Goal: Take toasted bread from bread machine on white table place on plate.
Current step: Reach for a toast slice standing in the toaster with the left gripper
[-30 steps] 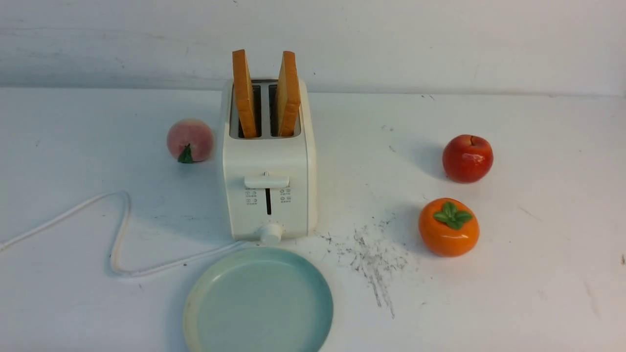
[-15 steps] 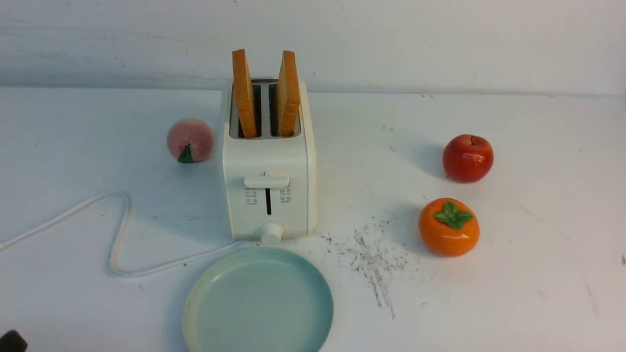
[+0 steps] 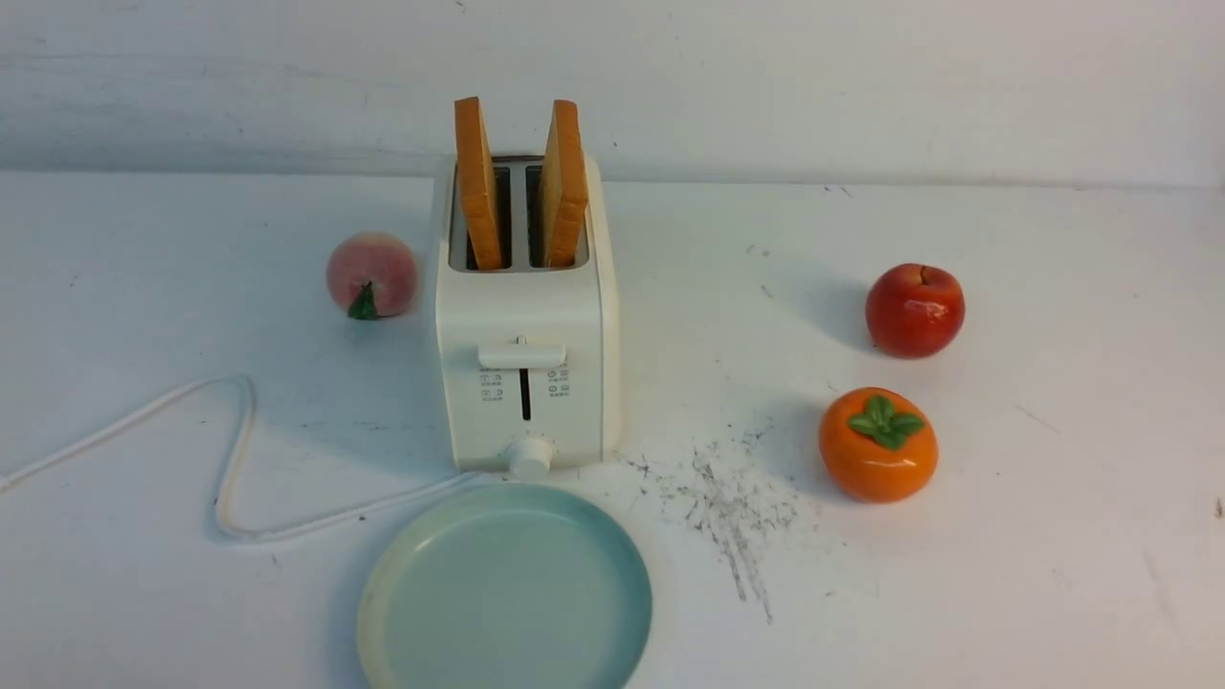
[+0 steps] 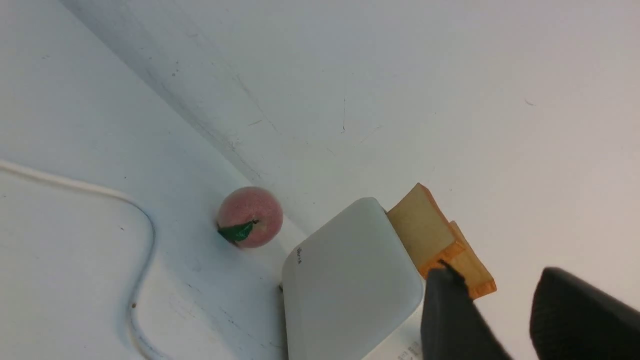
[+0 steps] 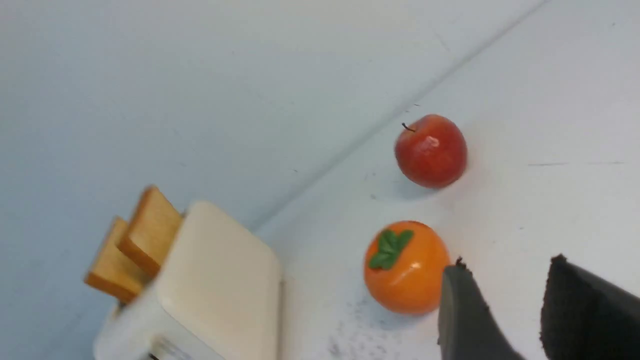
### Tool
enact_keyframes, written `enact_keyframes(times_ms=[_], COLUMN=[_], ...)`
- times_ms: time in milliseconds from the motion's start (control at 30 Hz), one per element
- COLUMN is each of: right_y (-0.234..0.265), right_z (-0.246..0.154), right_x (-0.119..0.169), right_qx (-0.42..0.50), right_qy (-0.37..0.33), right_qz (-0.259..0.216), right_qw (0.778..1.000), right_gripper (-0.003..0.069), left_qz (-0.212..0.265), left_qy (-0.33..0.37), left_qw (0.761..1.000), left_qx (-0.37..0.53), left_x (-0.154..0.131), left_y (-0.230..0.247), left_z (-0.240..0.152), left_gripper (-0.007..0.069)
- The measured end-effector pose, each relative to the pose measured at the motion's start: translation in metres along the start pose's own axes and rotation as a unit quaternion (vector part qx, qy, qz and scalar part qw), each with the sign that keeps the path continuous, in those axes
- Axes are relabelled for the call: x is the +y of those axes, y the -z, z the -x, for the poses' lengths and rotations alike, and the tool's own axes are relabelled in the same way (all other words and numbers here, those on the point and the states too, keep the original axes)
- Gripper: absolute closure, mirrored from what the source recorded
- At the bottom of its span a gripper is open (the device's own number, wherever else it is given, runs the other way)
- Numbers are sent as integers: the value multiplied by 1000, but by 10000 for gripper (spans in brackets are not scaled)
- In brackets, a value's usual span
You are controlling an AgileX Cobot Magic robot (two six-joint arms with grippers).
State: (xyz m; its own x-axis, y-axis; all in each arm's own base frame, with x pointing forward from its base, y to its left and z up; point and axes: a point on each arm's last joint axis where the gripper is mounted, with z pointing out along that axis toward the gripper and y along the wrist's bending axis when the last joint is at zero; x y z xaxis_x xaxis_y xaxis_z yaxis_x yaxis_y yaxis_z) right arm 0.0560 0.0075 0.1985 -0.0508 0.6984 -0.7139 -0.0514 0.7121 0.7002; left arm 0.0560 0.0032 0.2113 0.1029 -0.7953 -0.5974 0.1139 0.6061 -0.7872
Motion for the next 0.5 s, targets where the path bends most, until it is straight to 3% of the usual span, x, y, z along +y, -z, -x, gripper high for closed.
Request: enact_keyframes(times_ms=[33, 133, 300, 400, 500], right_y=[0, 0, 0, 3, 12], right_z=[1, 3, 3, 6, 27], right_x=[1, 1, 2, 17, 53], right_qx=[-6, -16, -13, 15, 28], right_qy=[-37, -62, -118, -61, 36], right_qz=[4, 5, 14, 44, 110], right_qw=[999, 998, 993, 997, 993], right_gripper=[419, 419, 421, 440, 499], left_qz=[-1, -3, -10, -27, -72], left_qy=[4, 7, 11, 14, 1], left_qw=[1000, 1000, 999, 998, 995], left_qx=[-6, -17, -50, -61, -75], left_x=[0, 0, -2, -14, -47], left_y=[0, 0, 0, 1, 6], left_z=[1, 3, 9, 18, 40], left_gripper=[387, 392, 510, 619, 639])
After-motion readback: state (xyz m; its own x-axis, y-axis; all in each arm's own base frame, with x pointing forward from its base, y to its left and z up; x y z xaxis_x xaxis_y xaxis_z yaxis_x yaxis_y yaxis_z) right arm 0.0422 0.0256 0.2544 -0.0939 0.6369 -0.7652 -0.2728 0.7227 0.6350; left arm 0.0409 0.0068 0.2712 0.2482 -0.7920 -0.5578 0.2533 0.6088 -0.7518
